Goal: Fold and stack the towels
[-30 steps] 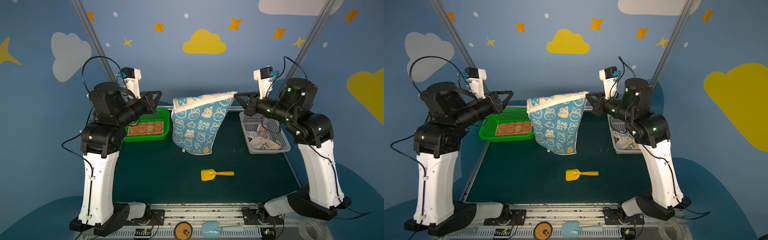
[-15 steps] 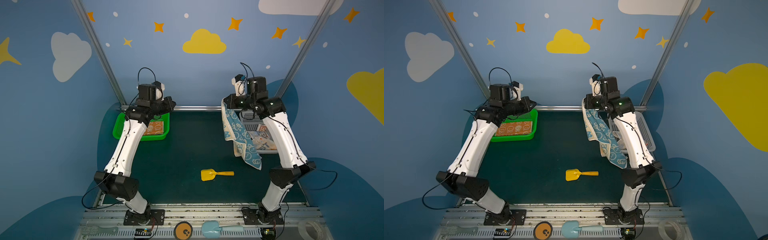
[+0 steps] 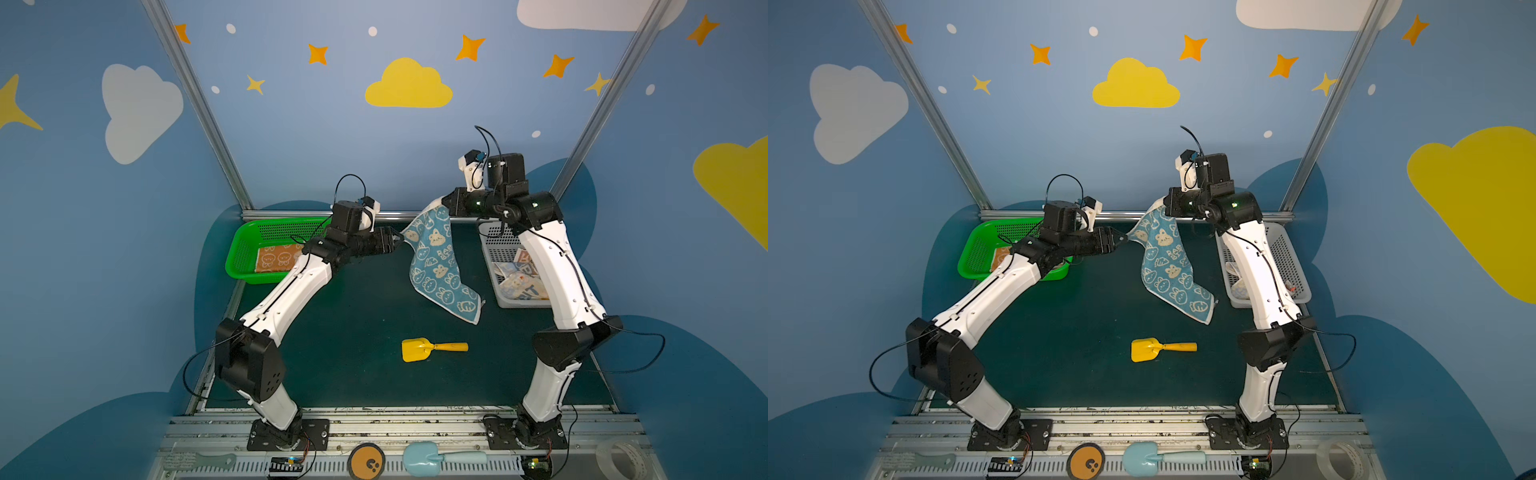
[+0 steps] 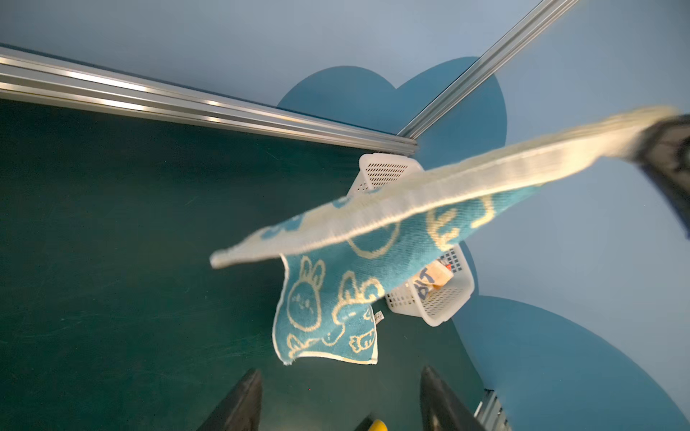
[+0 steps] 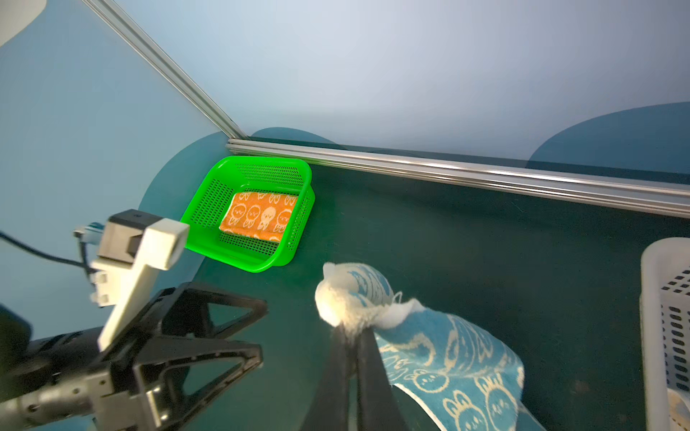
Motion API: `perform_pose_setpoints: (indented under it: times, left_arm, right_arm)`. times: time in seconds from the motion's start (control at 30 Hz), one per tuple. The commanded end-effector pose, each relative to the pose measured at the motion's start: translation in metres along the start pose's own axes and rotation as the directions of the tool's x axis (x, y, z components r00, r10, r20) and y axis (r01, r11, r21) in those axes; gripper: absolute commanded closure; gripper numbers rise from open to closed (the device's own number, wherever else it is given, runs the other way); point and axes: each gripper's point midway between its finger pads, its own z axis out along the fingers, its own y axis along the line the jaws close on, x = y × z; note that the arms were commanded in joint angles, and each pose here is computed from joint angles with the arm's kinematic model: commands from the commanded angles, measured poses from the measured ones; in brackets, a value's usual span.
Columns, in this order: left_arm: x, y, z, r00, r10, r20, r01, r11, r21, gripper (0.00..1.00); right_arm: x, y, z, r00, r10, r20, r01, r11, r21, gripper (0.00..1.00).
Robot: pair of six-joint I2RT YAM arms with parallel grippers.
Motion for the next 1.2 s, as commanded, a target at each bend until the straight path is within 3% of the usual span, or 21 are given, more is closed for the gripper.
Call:
perform_pose_setpoints:
  times: [0.0, 0.23, 0.47, 0.83, 1.17]
  left_arm:
    - [-0.017, 0.008, 0.011, 0.994, 0.087, 0.072, -0.086, 0.996, -0.006, 0.24]
    - [0.0, 0.013, 0.033, 0.974, 0.217, 0.07, -0.218, 0.976, 0.008, 0.02]
    - [0.027, 0.014, 0.041, 0.938, 0.327, 0.115, -0.328, 0.945, -0.002, 0.01]
    - [0.004, 0.032, 0.066, 0.899, 0.401, 0.177, -0.397, 0.916, -0.059, 0.13]
    - [0.003, 0.03, 0.086, 0.897, 0.399, 0.19, -0.405, 0.914, -0.008, 0.43]
  right_arm:
    - [-0.011, 0.013, -0.013, 0.999, -0.019, 0.042, 0.02, 0.999, -0.033, 1.0]
    - [-0.012, 0.014, -0.02, 0.999, -0.022, 0.047, 0.024, 0.999, -0.042, 1.0]
    - [-0.012, 0.014, -0.019, 0.999, -0.012, 0.043, 0.015, 0.998, -0.058, 1.0]
    - [-0.012, 0.011, -0.027, 0.999, -0.011, 0.046, 0.014, 0.998, -0.061, 1.0]
    - [-0.013, 0.005, -0.027, 0.999, 0.001, 0.048, 0.002, 0.998, -0.069, 1.0]
